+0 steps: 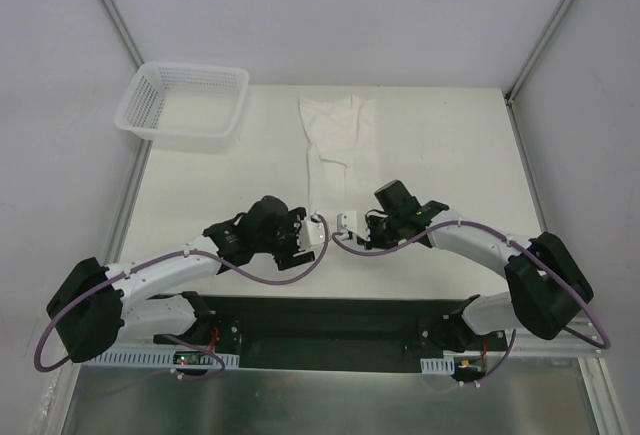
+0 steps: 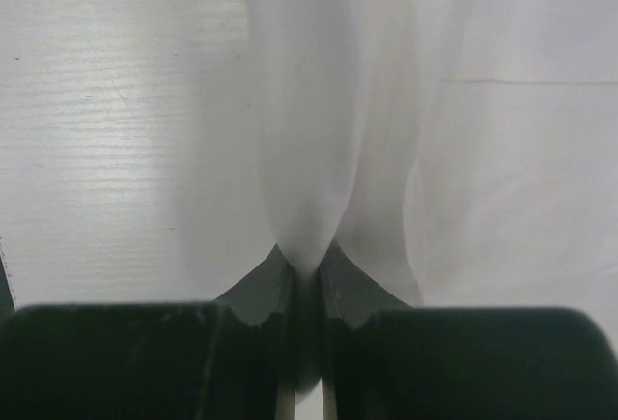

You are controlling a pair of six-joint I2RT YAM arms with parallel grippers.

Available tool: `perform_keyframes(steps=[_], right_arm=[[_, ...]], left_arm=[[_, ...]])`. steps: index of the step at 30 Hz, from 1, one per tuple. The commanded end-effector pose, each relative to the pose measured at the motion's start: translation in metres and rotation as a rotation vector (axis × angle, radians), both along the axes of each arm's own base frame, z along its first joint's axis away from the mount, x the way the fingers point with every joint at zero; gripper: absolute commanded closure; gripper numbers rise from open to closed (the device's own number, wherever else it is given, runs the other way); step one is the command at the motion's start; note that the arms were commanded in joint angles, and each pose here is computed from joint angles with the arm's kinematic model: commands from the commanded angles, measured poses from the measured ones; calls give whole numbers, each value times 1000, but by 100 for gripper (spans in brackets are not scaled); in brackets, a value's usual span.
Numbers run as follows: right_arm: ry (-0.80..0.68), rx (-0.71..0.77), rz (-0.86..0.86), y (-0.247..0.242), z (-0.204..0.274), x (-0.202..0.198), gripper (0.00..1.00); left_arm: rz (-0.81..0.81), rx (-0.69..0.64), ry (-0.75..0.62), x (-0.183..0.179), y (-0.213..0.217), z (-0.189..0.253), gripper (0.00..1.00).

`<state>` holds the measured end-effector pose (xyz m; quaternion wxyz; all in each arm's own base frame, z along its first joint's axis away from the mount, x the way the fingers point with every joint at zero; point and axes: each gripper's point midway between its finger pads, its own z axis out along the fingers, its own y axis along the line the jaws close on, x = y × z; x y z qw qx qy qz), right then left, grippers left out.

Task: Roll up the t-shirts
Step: Roll the T-shirt to the center of the board.

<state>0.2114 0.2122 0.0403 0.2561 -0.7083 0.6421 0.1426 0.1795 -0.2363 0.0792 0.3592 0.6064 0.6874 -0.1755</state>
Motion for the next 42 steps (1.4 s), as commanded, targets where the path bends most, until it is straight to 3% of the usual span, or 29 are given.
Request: perform_keyframes(steps=[1, 9, 14, 18, 23, 27, 38, 42], right_arm=[[49, 14, 8, -1, 3, -11, 94], [66, 28, -25, -4, 3, -16, 94], [85, 43, -48, -1, 4, -14, 94], [96, 50, -64, 0, 5, -13, 94], [116, 54, -70, 0, 6, -15, 94], [126, 53, -79, 0, 7, -14, 94], [135, 39, -76, 1, 6, -11, 94], [129, 38, -75, 2, 7, -8, 94]], left_arm=[[-15, -85, -172, 33, -28, 23, 30], [-159, -111, -122, 6, -54, 13, 32], [-166, -100, -131, 3, -63, 7, 34], [-34, -72, -222, 25, -47, 21, 35], [-80, 6, -367, 19, -14, 16, 35], [-110, -12, -362, 9, -13, 16, 34], [-207, -18, -364, 10, -56, 3, 34], [-236, -6, -332, 8, -64, -9, 42]])
